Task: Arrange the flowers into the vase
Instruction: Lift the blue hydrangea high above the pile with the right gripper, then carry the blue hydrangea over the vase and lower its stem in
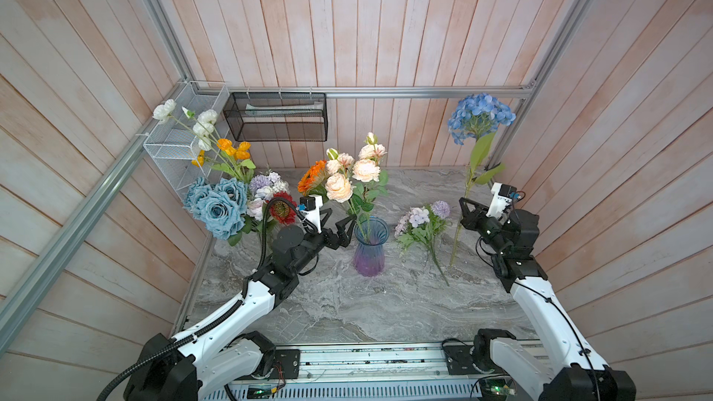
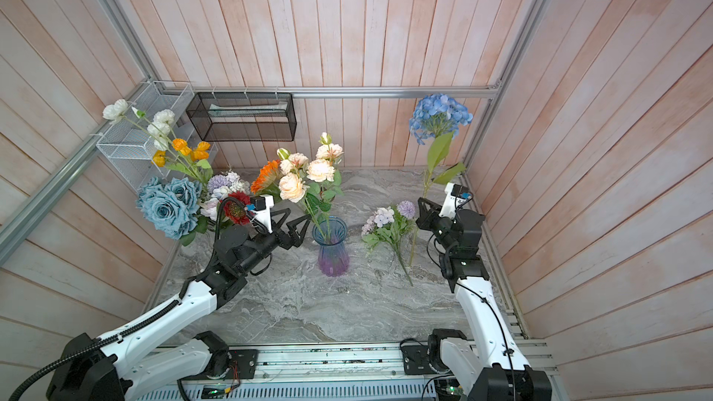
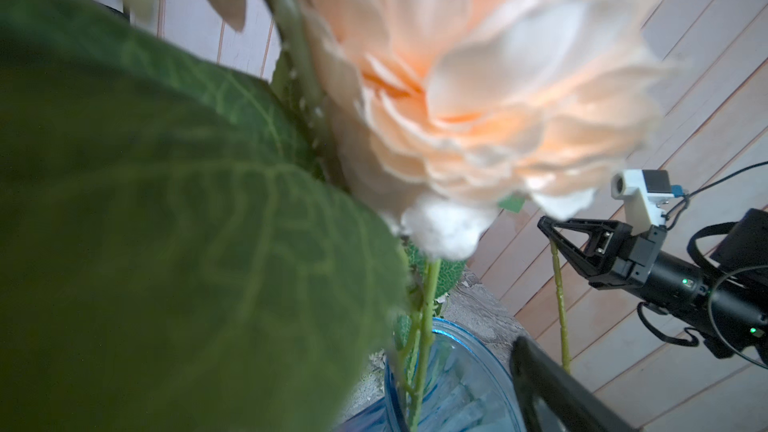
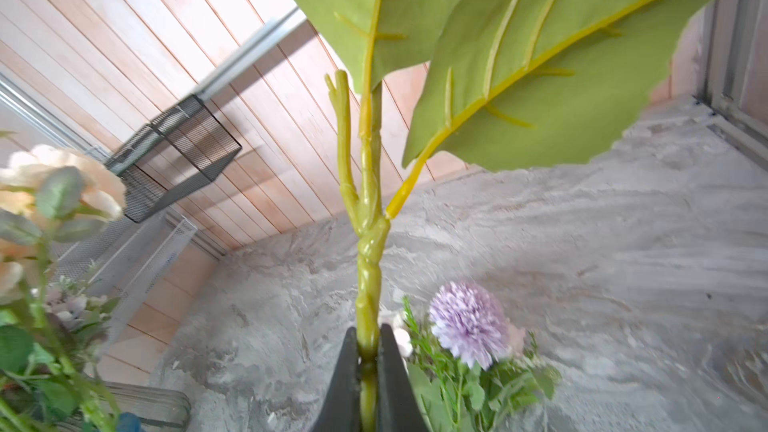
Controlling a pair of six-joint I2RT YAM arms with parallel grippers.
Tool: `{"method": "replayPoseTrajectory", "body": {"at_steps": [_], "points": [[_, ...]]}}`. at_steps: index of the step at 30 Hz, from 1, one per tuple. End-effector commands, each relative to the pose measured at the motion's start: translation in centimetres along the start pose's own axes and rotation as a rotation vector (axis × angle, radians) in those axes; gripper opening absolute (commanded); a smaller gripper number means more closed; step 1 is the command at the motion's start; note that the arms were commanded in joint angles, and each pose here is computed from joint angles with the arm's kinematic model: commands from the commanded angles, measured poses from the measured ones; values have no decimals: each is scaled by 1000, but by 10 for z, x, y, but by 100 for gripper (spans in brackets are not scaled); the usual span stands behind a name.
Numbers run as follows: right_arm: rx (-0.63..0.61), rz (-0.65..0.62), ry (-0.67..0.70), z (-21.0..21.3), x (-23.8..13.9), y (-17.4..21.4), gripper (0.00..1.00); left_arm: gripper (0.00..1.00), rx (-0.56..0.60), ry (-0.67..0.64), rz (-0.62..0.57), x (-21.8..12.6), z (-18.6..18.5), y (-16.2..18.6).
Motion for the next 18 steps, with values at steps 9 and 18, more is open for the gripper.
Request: {"method": "replayPoseTrajectory", "body": {"at_steps": [9, 18], "points": [[-111, -164, -362, 136, -10, -64, 0, 100, 3, 3, -30, -9, -2, -7], [-181, -176, -648, 243, -13, -69, 0, 100, -5, 15, -47, -18, -2, -13]]}}
Point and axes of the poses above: each gripper's point midway between its finger pads, its own x axis out along the fingers, its own z axis along the line the jaws close on, y = z × x, the point moved 1 cm from there along -x, back along the fingers, and after that the axes turned 10 degrees about x, right-handed, at the moved point
